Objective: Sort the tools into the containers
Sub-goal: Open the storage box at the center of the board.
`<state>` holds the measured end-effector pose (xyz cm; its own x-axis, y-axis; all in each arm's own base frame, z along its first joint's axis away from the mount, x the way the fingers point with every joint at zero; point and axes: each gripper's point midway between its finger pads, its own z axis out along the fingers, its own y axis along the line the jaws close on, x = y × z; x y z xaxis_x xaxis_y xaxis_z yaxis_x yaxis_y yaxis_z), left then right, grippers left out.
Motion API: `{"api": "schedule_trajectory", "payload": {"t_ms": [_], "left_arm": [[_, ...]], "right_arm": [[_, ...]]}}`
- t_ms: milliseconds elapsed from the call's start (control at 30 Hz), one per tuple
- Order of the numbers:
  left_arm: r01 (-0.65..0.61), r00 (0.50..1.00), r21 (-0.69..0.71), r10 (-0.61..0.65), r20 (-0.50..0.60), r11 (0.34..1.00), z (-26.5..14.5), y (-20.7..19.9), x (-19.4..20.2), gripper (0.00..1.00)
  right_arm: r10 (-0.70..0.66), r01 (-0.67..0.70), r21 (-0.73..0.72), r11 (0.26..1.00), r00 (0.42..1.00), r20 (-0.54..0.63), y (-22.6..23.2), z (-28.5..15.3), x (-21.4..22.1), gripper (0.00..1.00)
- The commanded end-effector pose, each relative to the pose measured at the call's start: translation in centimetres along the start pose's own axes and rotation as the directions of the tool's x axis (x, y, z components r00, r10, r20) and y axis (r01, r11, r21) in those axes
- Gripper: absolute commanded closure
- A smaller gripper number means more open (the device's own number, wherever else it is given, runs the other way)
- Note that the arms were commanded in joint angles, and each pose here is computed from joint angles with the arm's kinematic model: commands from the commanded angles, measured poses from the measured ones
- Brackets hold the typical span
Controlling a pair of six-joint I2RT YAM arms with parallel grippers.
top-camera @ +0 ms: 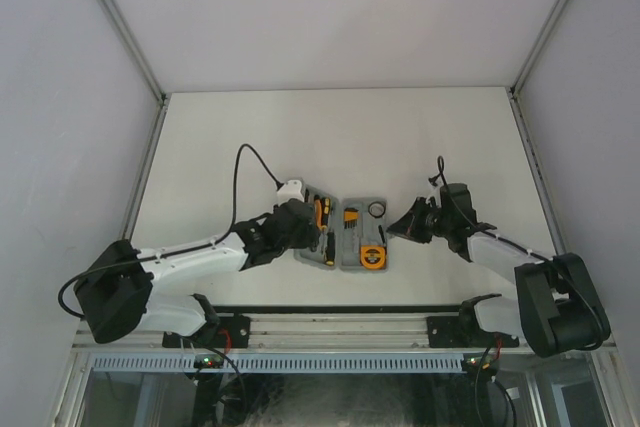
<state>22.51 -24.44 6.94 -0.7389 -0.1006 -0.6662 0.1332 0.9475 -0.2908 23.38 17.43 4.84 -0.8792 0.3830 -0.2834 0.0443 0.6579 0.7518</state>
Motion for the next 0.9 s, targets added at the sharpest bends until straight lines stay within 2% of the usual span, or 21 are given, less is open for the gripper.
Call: {"api": "schedule_trajectory", "payload": {"t_ms": [0, 233, 567, 733, 867], "left_arm": [[-0.071, 0.987, -0.086, 0.058, -0.15, 0.994, 0.8, 3.7, 5.2, 0.47], [-0.053, 0.986, -0.118, 0.034, -0.163, 0.992, 0.8, 5.3, 6.3, 0.38], [-0.041, 0.989, -0.145, 0.019, -0.149, 0.989, 0.4, 6.7, 5.8, 0.25], [-0.039, 0.992, -0.174, 0.017, -0.123, 0.984, -0.8, 7.2, 4.4, 0.21], [-0.039, 0.997, -0.168, 0.026, -0.077, 0.985, -2.1, 6.3, 1.8, 0.21]], "right_arm": [[-0.066, 0.064, 0.055, 0.996, 0.997, 0.026, -0.5, 0.3, -1.4, 1.0], [-0.076, 0.073, 0.088, 0.993, 0.997, 0.028, -1.0, 0.2, -1.5, 1.0], [-0.081, 0.078, 0.1, 0.992, 0.996, 0.025, -1.4, 0.3, -1.4, 1.0], [-0.087, 0.084, 0.102, 0.991, 0.996, 0.027, -1.3, 0.1, -1.4, 1.0], [-0.091, 0.087, 0.107, 0.99, 0.995, 0.028, -1.4, 0.0, -1.4, 0.99]]}}
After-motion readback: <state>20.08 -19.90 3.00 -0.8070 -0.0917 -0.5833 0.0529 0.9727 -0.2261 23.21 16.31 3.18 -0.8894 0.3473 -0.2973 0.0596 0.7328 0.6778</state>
